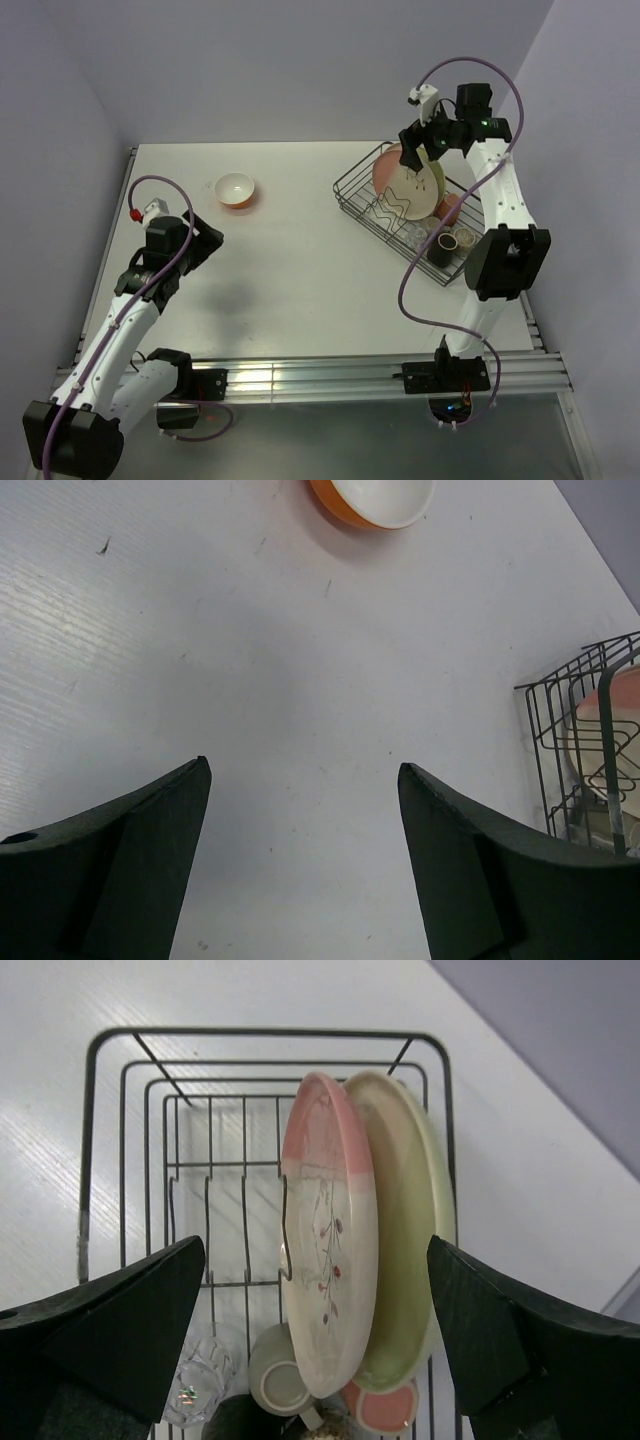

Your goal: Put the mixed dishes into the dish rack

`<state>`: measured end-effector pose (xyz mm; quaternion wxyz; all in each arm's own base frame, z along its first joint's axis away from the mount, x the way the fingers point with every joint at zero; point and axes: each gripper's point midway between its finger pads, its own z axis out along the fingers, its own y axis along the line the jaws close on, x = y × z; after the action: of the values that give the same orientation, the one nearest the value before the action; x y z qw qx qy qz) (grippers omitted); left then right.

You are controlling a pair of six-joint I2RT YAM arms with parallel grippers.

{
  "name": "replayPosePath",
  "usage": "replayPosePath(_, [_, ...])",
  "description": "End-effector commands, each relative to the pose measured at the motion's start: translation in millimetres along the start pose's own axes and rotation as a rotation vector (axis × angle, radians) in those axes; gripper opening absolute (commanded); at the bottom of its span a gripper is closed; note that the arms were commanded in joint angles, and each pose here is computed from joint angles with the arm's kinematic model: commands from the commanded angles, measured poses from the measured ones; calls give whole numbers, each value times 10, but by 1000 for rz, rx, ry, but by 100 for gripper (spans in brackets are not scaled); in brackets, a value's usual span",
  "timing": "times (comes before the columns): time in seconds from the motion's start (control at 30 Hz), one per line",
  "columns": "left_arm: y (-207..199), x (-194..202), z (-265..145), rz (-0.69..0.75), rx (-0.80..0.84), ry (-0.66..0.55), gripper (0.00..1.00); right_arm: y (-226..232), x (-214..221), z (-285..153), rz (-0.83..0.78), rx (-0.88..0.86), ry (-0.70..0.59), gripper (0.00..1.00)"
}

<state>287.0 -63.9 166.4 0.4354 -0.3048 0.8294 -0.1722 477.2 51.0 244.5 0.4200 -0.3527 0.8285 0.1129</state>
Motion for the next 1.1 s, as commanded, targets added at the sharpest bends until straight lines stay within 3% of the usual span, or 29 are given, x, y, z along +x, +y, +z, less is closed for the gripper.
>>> replayPosePath(0.0, [-101, -83, 9, -7, 43, -23, 82, 14, -646, -493, -59, 66, -159, 100])
replayPosePath(0.23, [-172, -157, 164, -30, 59, -2, 83, 146, -962, -828, -53, 101, -296, 100])
replayPosePath(0.27, [-121, -173, 249, -47, 40, 8, 82, 140, -1151, -982, -14, 147, -388, 100])
replayPosePath(0.33, [-150, -225, 341, -77, 58, 22, 79, 319, -963, -806, 63, 67, -401, 100])
replayPosePath(0.47, [88, -297, 758, -189, -3, 102, 68, 944, -814, -689, 86, -244, -410, 85])
replayPosePath(0.6, [88, -415, 1193, -249, 10, 166, 61, 1410, -547, -444, 132, -367, -360, 77])
replayPosePath(0.77, [-23, -511, 1665, -265, 31, 212, 60, 1708, -432, -365, 157, -432, -352, 75])
replayPosePath(1.07, [-170, -690, 2084, -267, 61, 230, 63, 1894, -141, -206, 216, -491, -317, 75])
